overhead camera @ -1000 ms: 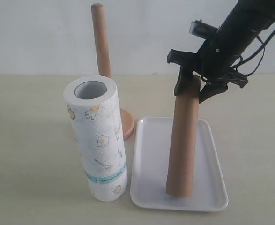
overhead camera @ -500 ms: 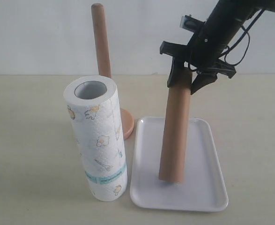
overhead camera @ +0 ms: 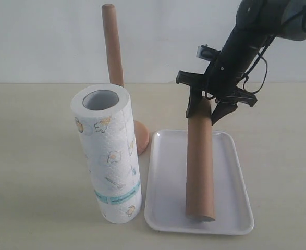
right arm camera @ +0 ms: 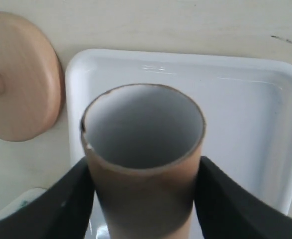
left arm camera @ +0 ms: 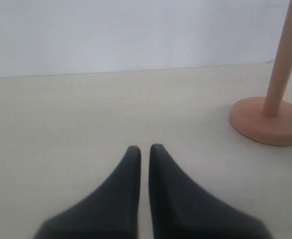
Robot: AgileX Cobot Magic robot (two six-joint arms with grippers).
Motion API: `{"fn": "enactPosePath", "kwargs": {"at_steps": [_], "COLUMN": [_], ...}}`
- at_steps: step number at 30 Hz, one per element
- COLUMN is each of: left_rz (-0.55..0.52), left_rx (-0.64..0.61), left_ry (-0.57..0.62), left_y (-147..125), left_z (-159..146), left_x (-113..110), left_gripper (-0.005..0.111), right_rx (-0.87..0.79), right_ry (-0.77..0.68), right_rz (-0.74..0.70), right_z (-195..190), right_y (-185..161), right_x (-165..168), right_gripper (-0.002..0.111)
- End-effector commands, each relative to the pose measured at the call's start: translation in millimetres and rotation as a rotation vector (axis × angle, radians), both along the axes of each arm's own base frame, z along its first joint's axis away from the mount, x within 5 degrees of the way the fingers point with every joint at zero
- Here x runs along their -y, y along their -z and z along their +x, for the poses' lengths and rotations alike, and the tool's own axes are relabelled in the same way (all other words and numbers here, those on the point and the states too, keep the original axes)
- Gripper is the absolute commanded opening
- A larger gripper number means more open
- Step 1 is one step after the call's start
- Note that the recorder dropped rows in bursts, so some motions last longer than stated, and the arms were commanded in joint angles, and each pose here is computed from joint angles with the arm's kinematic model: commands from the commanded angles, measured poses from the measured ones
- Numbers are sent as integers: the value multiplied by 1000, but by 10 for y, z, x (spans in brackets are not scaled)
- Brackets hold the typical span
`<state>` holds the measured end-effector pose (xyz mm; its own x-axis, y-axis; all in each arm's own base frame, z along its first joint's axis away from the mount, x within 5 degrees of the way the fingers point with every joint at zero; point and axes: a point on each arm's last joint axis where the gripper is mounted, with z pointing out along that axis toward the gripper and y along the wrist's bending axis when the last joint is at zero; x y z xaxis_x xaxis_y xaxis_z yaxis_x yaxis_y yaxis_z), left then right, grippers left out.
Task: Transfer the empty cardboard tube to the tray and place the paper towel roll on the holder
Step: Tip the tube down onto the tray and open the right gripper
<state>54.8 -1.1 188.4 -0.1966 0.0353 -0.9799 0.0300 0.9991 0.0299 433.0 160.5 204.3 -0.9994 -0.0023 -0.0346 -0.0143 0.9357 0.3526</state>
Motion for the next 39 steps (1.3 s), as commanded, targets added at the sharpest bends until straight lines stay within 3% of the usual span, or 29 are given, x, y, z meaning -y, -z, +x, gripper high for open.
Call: {"fn": "enactPosePath", "kwargs": {"at_steps": [1,6,8,26,28,29,31,33,35,37,39], "left_rz": [-5,-5,-5,-5,-5,-5,-5,-5,-5,-5,-5], "left_rx": [3,1,1,1,1,1,1,1,1,1,1], "left_ry": [6,6,6,6,6,6,6,6,6,6,6], "left_y": [8,10,10,10,10,10,10,10,10,10,10], "left_z": [-1,-1,-1,-1,-1,-1,-1,-1,-1,-1,-1], "left_x": [5,5,5,5,5,5,5,5,5,5,5], "left_gripper": [6,6,6,6,6,6,6,6,6,6,6], "right_rx": [-9,-29,-29,-46,-49,-55,-63,-72,-78,-52,21], "right_ry": [-2,19,19,23,35,52,75,94,102,95,23], "right_rz": [-44,-58,-58,-61,-61,-61,-60,-51,-10,21,22], "right_z": [30,42,42,50,50,50,50,49,38,14,-21], "right_y": [102,177,177,246,246,246,246,243,196,48,-154], "right_x": [34,41,41,36,36,36,36,29,-4,-16,4], "right_gripper": [8,37,44,45,54,65,67,67,58,40,13]}}
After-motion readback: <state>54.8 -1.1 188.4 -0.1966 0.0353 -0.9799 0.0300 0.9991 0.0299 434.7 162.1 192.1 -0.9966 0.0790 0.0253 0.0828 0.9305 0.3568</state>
